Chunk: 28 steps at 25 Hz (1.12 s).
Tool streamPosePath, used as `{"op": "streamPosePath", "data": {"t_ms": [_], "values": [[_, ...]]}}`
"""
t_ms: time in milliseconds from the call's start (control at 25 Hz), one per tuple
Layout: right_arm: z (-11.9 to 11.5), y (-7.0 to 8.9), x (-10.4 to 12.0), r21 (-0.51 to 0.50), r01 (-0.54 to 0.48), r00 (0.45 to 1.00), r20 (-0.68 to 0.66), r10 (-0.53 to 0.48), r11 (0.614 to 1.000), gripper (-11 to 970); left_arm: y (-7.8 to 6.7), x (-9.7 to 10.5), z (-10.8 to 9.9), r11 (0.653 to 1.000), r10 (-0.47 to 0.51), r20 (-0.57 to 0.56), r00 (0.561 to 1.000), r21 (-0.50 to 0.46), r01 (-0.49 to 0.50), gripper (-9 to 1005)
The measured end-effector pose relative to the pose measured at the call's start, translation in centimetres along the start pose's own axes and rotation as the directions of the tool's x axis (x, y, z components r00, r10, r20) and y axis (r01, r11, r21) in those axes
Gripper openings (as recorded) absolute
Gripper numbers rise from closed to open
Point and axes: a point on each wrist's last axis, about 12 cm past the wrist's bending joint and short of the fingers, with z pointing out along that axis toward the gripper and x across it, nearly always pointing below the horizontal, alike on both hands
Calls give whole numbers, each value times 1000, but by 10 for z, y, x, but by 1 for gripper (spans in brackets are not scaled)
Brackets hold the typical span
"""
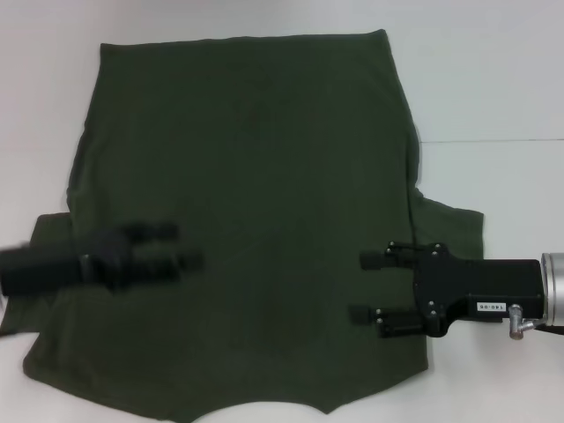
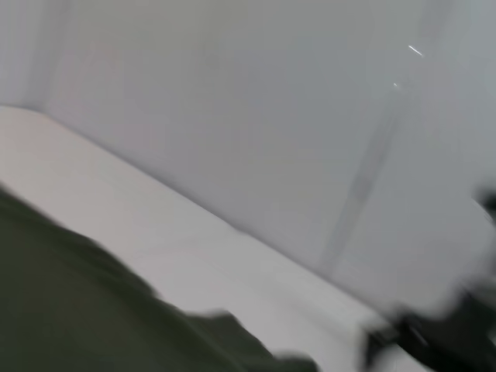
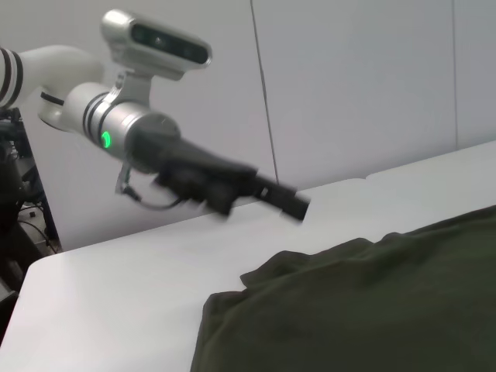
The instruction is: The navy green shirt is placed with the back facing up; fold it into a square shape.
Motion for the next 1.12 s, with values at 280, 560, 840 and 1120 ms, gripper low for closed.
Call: {"op": "streamPosePath", "data": {"t_ms": [280,560,840,1120], "values": [[0,-2,2,26,-19,1000,-7,19,999,883,31,-20,-27,917,-307,123,944,-227,327,900],[-1,-3,2,28,-33,999,-8,34,999,882,46,-14,-64,717,-540,249,804,-363,595,893],[-1,-2,3,28,-36,999,-8,37,999,883,56,8,-85,561,-591,357,723,-463,687,887],[-2,-3,3,30,-37,999,-9,38,999,883,61,21,-85,509,-601,361,713,-515,690,880]]}}
